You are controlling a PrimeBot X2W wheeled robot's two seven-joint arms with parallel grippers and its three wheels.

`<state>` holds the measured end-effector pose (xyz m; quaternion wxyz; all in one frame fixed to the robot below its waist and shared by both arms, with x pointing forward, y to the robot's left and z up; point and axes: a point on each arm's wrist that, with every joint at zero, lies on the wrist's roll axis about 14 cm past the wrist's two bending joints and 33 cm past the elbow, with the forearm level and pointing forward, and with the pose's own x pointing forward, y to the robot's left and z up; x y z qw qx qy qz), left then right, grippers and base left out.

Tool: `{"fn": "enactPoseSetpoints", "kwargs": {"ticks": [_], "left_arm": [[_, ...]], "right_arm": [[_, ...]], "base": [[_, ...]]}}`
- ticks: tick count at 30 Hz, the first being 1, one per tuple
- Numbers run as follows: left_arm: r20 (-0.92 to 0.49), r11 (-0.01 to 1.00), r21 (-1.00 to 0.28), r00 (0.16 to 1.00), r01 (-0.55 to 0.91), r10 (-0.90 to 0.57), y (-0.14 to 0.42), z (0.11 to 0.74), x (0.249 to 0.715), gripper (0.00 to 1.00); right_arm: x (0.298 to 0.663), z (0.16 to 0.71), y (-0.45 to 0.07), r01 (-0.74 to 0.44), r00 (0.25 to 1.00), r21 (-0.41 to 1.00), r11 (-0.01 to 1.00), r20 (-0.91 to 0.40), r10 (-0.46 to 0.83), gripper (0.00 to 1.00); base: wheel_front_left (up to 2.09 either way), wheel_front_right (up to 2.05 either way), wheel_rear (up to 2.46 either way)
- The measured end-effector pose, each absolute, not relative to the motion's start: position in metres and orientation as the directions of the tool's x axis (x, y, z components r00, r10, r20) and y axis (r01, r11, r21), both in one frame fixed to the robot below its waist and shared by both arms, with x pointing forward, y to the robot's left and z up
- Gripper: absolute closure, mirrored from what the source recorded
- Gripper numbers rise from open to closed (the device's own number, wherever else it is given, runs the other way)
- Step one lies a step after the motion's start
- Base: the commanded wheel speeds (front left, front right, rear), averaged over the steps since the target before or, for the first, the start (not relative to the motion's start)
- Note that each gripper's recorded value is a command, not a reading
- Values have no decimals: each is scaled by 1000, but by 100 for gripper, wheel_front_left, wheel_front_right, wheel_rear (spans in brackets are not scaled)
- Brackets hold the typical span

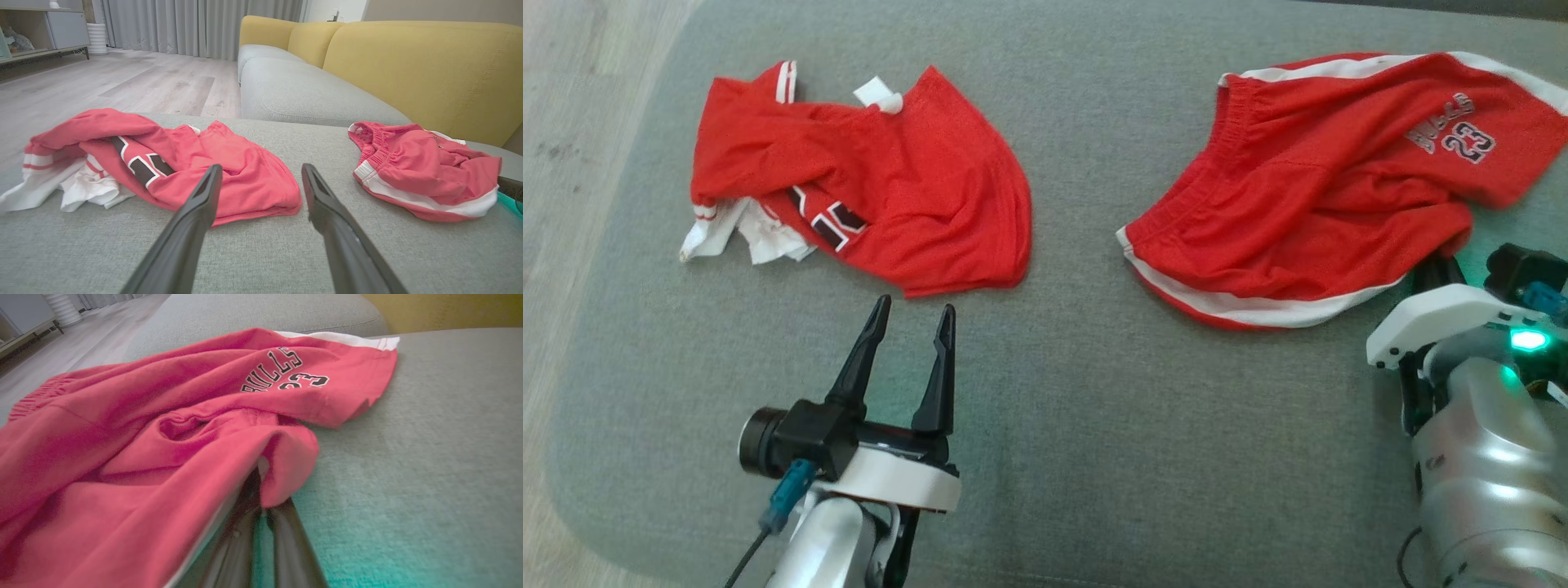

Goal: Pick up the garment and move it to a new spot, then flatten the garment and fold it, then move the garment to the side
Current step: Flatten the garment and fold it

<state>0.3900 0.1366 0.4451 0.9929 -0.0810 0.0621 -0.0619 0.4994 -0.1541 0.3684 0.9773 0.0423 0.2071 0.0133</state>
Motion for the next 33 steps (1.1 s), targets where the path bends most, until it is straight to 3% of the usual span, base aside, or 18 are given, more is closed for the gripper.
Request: {"fn": "enactPoseSetpoints", "kwargs": {"ticks": [9,20,30,31,32,33], "left_arm": [[-61,972,-173,983,161,-174,122,462,393,0],[-8,954,-195,973,226,-232,97,480,389,0],[18,949,-194,968,249,-251,88,490,384,0],[20,949,-194,968,250,-251,88,490,384,0],[20,948,-194,968,251,-252,88,491,384,0],[21,948,-194,967,252,-253,87,491,384,0]], "right_arm": [[471,376,-183,10,914,8,1000,-406,-6,100],[420,379,-236,16,839,-188,982,-531,-115,100],[389,396,-284,96,793,-218,971,-572,-207,100],[386,398,-286,102,791,-216,971,-575,-211,72],[384,401,-287,109,797,-214,971,-565,-214,0],[383,405,-289,118,806,-213,970,-549,-219,0]], "base": [[0,0,0],[0,0,0],[0,0,0],[0,0,0],[0,0,0],[0,0,0]]}}
